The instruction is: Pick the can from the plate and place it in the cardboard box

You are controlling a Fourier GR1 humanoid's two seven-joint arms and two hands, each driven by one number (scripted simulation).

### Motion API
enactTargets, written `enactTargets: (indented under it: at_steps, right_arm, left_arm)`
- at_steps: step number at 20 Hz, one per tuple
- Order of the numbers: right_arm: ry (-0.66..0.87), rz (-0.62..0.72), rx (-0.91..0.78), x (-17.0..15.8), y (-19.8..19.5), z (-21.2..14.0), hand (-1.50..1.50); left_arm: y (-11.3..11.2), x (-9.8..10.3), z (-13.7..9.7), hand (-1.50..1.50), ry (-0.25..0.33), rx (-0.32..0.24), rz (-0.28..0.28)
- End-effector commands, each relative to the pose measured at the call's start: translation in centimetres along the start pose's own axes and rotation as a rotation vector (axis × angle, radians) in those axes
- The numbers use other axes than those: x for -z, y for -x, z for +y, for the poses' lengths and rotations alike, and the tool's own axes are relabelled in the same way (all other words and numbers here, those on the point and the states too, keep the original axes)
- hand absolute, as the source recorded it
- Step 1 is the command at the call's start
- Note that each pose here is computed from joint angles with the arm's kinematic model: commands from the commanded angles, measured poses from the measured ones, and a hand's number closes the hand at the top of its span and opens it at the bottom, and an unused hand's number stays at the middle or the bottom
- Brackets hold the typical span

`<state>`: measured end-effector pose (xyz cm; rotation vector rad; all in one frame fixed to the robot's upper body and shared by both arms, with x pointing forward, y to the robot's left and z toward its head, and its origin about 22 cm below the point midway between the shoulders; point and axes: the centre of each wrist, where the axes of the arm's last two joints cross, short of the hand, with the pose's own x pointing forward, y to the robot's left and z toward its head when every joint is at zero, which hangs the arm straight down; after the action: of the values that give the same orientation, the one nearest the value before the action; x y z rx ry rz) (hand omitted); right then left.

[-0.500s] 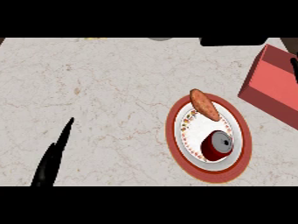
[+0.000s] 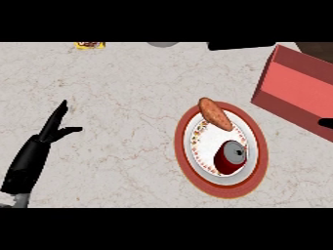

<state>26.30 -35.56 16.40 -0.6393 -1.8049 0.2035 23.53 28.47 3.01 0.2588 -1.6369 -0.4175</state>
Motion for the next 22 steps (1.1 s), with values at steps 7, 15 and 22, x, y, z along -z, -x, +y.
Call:
enactTargets:
  at_steps: [7,15,22]
  right_arm:
    - [-0.184,-0.101,-0.391,-7.0,-5.4,-0.5,-1.5]
    - [-0.461,0.062,-0.719,-9.5,-10.3,0.9,-1.5]
    - [-0.599,0.21,-0.871,-11.4,-14.2,2.5,-1.5]
  left_arm:
    - [-3.0,3.7,0.3,0.0,0.092,-0.033,-0.117]
    - [-3.0,5.2,1.4,0.0,0.116,-0.011,-0.143]
    - [-4.6,7.1,0.4,0.0,0.154,-0.027,-0.187]
